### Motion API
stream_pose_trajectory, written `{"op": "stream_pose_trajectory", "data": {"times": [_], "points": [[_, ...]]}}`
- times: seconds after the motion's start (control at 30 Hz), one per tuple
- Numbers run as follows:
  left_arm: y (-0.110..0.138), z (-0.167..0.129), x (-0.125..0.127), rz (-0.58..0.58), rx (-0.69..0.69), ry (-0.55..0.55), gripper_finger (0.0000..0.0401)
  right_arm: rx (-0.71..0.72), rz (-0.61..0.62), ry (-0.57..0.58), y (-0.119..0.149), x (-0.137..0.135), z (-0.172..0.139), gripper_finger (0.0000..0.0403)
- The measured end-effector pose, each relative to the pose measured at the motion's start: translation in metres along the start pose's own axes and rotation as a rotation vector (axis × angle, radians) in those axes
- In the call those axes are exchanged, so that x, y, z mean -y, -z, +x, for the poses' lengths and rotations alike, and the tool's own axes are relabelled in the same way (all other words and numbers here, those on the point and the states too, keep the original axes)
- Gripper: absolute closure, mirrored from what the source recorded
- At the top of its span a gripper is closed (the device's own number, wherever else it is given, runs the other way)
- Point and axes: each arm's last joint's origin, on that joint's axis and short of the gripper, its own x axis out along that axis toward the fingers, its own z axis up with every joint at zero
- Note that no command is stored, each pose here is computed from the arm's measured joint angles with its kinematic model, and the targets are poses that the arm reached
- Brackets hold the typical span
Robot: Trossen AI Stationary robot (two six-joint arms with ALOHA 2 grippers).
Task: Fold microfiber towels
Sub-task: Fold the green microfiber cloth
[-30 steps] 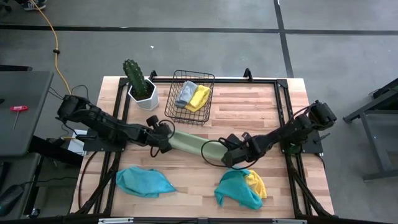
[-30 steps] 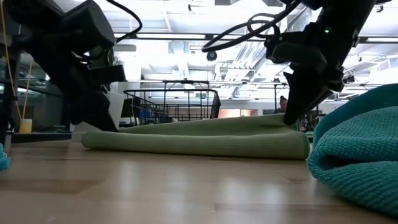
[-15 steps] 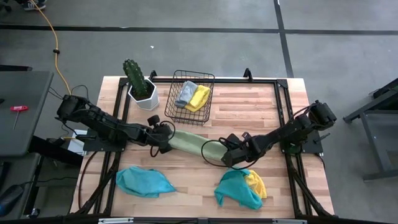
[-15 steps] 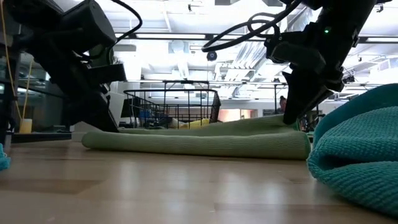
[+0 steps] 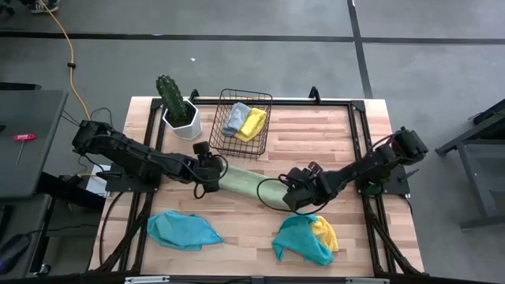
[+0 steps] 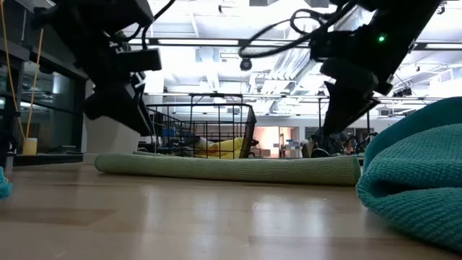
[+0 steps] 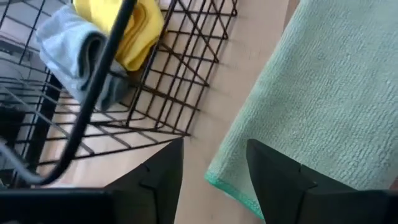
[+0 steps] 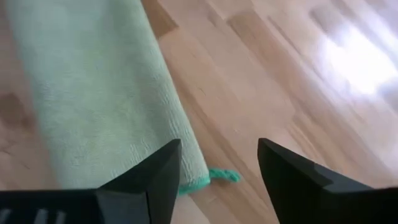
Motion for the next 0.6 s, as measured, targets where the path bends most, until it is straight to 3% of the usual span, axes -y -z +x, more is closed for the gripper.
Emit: {"op": "stream_pose_trajectory", "data": {"times": [0.3,0.53,0.6], "points": [[0.018,0.01,0.018,0.008,0.086,0.275,0.0238,0.132,-0.157,-0.111,0.005,-0.023,-0.011,0.0195],[0.031,0.014,0.02,0.014,0.214,0.307,0.0244,0.23,-0.211,-0.184,0.0,-0.041,-0.004,0.0195],[0.038,0.017,0.02,0.032,0.196,0.301,0.0244,0.248,-0.23,-0.189,-0.001,-0.045,0.001,0.0195]]}}
